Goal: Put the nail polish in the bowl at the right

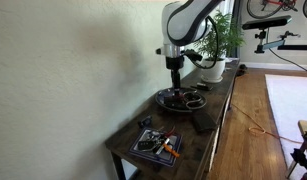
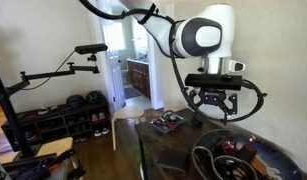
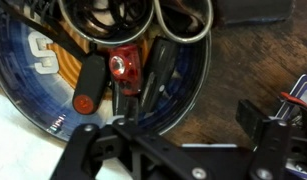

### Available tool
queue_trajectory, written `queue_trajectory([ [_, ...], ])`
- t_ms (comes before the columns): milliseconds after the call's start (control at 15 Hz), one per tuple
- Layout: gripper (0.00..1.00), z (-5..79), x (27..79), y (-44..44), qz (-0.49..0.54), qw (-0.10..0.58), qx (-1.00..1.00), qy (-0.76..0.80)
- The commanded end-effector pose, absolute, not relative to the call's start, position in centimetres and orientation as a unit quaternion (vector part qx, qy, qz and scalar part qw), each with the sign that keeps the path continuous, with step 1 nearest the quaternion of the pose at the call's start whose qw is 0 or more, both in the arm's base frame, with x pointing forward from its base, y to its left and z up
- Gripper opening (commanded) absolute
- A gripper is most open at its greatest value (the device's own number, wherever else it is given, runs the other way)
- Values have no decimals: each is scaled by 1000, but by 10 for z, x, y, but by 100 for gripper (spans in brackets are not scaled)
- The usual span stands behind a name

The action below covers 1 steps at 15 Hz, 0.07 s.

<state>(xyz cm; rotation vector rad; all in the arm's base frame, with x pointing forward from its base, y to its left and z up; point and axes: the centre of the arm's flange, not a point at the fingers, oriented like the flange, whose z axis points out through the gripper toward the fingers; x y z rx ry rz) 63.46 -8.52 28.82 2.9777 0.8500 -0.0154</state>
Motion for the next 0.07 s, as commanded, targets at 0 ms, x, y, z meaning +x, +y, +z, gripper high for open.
queue_trajectory([
  [0,100,290,635,-82,-4,23,962,272],
])
